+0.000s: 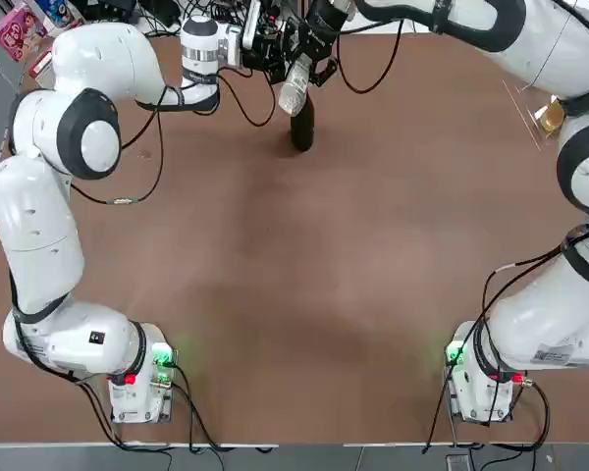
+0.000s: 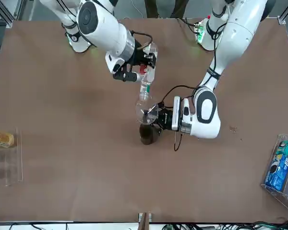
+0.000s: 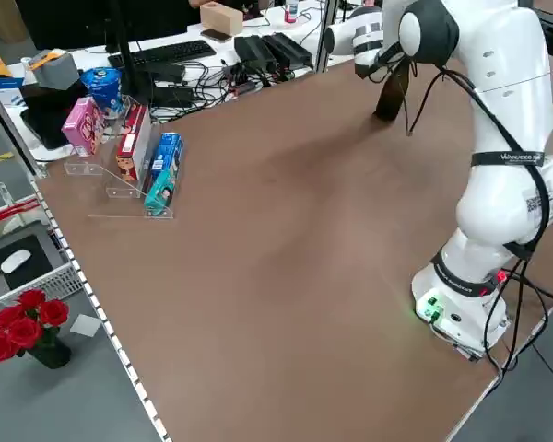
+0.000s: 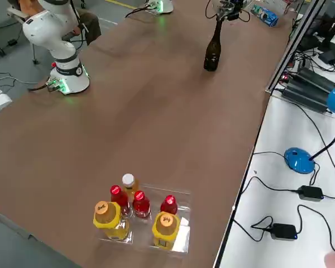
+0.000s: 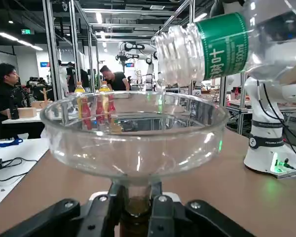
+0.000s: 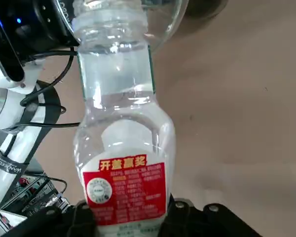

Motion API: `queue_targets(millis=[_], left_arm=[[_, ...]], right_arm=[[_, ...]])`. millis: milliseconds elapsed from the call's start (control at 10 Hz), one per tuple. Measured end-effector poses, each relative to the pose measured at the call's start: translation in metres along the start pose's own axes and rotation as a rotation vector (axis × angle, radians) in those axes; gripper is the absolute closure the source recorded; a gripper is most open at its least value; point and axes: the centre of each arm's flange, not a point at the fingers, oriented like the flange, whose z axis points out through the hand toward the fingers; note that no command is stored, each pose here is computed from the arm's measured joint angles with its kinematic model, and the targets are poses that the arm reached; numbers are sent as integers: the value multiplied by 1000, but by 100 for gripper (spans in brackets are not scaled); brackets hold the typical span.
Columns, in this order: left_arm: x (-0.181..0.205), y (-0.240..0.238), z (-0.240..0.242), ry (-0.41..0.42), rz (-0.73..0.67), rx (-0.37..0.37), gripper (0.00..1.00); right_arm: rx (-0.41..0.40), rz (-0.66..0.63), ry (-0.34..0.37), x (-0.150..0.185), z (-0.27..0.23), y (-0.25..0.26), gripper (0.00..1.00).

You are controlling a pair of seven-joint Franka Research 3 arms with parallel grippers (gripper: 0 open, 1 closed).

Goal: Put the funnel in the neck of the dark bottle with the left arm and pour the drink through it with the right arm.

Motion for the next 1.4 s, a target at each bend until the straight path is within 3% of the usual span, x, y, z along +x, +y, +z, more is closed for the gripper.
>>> queue_targets(millis=[800, 1400], left_arm=[[0, 0, 0, 0, 0, 0, 75], [0, 0, 0, 0, 0, 1, 75]], right_arm=[[-11, 1, -10, -2, -2, 0, 60], [-114, -168, 138, -7, -7, -1, 60]])
